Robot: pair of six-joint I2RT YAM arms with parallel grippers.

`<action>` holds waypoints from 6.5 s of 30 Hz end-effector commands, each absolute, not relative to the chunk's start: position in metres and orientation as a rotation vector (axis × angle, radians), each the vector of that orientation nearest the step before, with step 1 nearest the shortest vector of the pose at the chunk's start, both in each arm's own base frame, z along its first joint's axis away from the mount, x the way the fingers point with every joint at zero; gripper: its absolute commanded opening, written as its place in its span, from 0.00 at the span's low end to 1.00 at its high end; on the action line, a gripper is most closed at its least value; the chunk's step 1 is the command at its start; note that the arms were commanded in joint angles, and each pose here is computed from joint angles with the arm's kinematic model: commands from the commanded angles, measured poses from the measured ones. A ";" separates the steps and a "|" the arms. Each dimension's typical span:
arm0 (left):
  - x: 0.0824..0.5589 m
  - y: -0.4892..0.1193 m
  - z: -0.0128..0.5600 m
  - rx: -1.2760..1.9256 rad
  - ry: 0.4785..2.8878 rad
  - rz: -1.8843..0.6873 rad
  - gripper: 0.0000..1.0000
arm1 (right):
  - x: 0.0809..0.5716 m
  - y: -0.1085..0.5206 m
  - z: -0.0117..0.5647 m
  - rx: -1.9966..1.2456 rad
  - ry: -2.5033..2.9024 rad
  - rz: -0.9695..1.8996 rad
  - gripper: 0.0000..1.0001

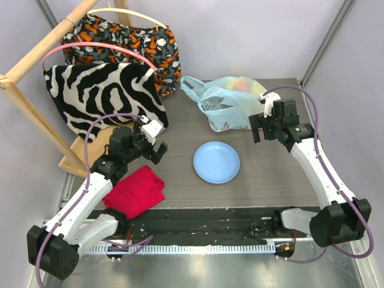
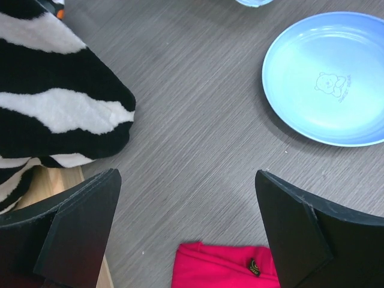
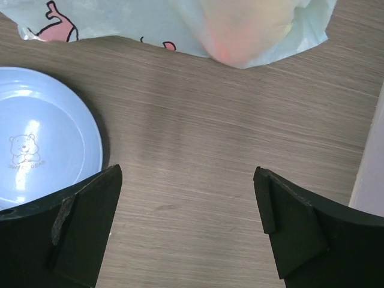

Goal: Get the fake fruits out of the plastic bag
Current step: Adjust the plastic bag at the center of the board, then take out the fake fruit from the plastic bag.

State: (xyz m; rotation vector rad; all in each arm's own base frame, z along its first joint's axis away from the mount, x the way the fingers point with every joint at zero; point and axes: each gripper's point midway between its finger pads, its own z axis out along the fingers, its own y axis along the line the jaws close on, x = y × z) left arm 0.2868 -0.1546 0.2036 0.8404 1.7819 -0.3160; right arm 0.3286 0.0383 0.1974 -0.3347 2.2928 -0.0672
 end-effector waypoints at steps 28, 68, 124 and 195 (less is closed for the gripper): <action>0.319 -0.186 0.234 0.372 1.883 -0.631 0.93 | 0.419 0.256 0.266 -0.485 2.156 0.442 0.86; 0.458 -0.312 0.247 -0.092 1.961 -1.010 0.98 | 0.272 0.155 0.206 -0.640 2.231 0.338 0.01; 0.349 -0.303 0.243 0.611 2.024 -0.933 0.00 | 0.338 0.098 0.329 -0.642 2.048 0.282 0.79; 0.327 -0.262 0.191 0.534 2.099 -0.779 0.00 | 0.447 0.160 0.187 -0.693 2.285 0.219 0.30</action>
